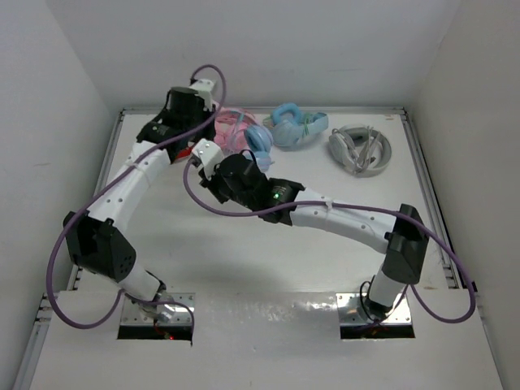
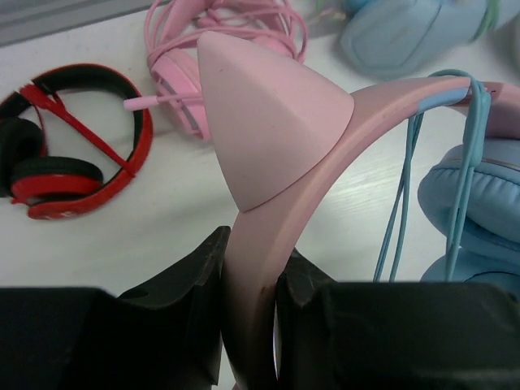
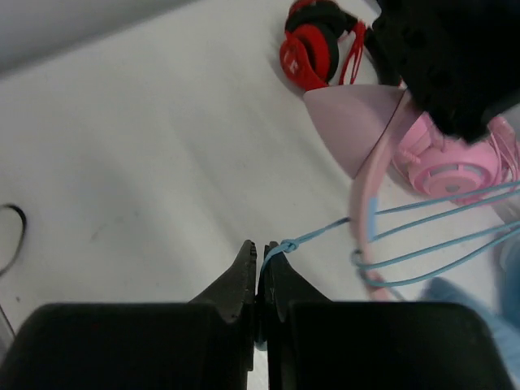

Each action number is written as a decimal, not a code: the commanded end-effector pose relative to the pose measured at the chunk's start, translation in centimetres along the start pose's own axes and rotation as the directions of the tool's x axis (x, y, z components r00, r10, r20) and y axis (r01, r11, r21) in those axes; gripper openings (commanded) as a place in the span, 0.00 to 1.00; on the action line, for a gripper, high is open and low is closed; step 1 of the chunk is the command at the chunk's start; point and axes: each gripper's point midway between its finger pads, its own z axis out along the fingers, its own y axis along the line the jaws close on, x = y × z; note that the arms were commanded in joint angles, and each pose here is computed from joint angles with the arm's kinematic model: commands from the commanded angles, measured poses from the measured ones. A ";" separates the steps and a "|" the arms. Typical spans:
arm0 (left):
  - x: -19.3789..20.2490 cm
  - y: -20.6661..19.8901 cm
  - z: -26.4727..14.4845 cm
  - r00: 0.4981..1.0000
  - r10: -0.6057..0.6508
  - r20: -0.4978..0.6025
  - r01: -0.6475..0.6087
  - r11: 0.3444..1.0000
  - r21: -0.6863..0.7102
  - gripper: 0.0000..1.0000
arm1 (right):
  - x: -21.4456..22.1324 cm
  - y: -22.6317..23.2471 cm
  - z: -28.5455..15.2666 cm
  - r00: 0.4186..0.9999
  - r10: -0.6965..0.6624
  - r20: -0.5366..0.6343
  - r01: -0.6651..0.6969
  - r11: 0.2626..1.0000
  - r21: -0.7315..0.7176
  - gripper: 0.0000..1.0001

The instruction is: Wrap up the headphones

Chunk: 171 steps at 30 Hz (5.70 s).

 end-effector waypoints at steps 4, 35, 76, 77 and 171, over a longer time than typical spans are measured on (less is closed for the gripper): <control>-2.8 1.5 -0.5 0.918 0.362 0.161 -0.329 0.923 -0.198 0.00 | -0.1 -1.7 -3.0 0.936 -0.262 -0.235 0.275 0.961 0.024 0.00; 2.0 -3.1 -0.7 0.922 0.383 0.063 -0.387 0.917 0.095 0.00 | -2.8 -10.5 -1.9 0.940 -0.341 -0.025 0.339 0.917 0.212 0.00; 2.5 0.0 0.6 0.913 0.391 -0.115 -0.398 0.916 -0.045 0.00 | 6.0 -12.3 -3.1 0.904 -0.387 -0.181 0.399 0.916 0.034 0.44; 2.6 0.1 0.5 0.912 0.393 -0.119 -0.400 0.916 -0.042 0.00 | 5.8 -12.6 -3.2 0.908 -0.380 -0.179 0.392 0.919 0.041 0.45; 27.0 34.1 -16.7 0.871 -0.362 -0.331 -0.033 0.629 -0.776 1.00 | 23.6 -19.1 -24.1 0.738 0.647 -0.190 -0.282 0.552 0.785 0.99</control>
